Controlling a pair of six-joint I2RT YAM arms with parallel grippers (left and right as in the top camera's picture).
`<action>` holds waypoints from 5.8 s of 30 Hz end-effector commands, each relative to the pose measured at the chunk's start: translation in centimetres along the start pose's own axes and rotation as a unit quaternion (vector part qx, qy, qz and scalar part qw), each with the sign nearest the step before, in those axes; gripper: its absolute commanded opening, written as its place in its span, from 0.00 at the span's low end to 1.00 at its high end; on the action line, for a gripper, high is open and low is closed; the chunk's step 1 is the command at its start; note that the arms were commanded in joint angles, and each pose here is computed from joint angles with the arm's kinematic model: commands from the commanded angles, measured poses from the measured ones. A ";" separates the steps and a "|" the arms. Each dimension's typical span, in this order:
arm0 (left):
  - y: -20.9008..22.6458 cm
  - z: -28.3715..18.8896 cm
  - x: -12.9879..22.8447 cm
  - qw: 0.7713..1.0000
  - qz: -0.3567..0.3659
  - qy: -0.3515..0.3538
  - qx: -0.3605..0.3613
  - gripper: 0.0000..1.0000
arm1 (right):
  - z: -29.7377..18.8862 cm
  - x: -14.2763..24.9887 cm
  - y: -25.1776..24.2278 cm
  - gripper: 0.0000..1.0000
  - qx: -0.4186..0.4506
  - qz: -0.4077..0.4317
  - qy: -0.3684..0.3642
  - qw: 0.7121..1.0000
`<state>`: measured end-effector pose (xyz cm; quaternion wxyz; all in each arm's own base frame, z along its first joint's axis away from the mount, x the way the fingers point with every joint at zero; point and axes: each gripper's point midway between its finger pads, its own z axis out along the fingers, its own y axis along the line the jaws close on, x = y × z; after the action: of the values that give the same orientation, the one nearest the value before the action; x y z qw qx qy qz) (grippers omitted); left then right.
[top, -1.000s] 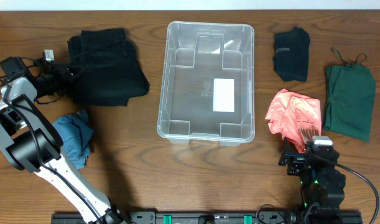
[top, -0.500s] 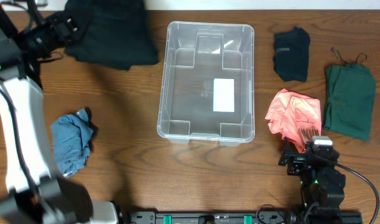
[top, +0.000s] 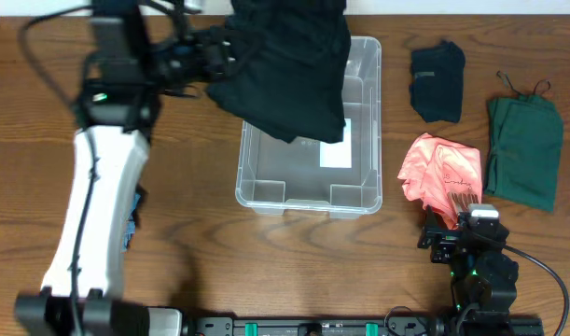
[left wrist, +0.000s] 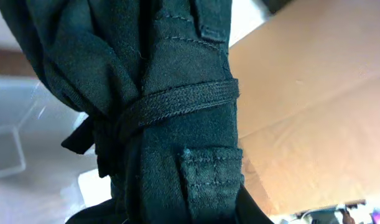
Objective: Pack container
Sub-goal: 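Lift the black pants with the left gripper and carry them over the container, then lower the black pants into the container and open the left gripper, then move the left gripper back to the blue denim garment, then grasp the blue denim garment with the left gripper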
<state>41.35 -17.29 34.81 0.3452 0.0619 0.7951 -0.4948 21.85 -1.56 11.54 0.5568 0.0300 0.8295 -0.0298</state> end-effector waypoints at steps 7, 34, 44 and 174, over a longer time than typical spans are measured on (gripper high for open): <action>3.1 7.7 1.0 0.998 -0.055 0.000 -0.037 0.06 | 0.0 0.0 -0.2 0.99 0.005 0.009 -0.001 1.000; 13.4 12.5 9.4 0.958 -0.170 0.076 -0.217 0.16 | 0.0 0.0 -0.2 0.99 0.005 0.009 -0.001 1.000; 10.9 11.6 7.6 0.965 -0.170 0.053 -0.194 0.64 | 0.0 0.0 -0.2 0.99 0.005 0.009 -0.001 1.000; 31.8 -19.3 15.6 0.854 -0.410 -0.165 -0.276 0.83 | 0.0 0.0 -0.2 0.99 0.005 0.009 -0.001 1.000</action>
<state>33.34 12.34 4.38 0.2308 -0.4683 0.8000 -0.2958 21.85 -1.56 11.55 0.5570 0.0300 0.8294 -0.0298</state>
